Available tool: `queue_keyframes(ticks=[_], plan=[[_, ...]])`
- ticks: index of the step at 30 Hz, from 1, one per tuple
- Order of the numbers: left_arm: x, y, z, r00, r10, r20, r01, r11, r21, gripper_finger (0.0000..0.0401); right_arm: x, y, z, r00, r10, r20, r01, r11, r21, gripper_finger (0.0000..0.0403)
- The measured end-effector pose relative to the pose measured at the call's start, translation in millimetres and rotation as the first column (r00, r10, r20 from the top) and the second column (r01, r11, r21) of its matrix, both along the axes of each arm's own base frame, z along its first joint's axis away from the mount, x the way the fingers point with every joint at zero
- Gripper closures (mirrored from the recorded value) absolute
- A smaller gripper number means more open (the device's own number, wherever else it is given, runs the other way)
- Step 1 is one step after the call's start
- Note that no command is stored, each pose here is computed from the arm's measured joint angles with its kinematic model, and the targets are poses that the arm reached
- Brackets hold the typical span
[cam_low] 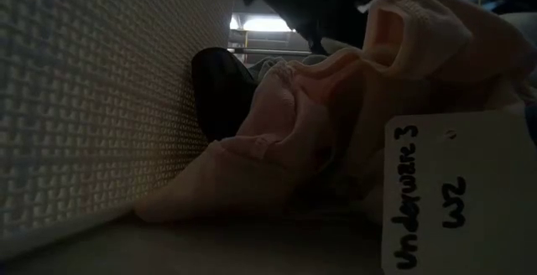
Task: Sort clothes
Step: Put the white underwear into the top white laundry bin
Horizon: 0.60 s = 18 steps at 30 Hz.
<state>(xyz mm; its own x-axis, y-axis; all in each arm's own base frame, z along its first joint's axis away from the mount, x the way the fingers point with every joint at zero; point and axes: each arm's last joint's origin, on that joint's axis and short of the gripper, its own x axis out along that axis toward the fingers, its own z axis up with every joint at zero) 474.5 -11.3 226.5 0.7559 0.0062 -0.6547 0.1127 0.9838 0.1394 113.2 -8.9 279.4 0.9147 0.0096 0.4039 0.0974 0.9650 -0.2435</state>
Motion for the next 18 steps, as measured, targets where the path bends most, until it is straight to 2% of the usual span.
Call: queue_keyframes(ticks=[5,16,18], plan=[[0,-4,-6,0.997,-0.074,-0.026,0.074,0.997,-0.006,0.0212,0,0,0,1.0,0.0,-0.001,0.0,1.0,0.0,0.0393],[-2,-9,6,0.99,-0.14,0.016,0.139,0.989,0.049,0.0374,0,0,-1,1.0,0.0,-0.007,0.0,1.0,0.001,0.0393],[-2,-9,7,0.988,-0.152,0.015,0.151,0.987,0.063,0.0393,0,0,-1,1.0,0.0,-0.007,0.0,1.0,0.001,0.0393]])
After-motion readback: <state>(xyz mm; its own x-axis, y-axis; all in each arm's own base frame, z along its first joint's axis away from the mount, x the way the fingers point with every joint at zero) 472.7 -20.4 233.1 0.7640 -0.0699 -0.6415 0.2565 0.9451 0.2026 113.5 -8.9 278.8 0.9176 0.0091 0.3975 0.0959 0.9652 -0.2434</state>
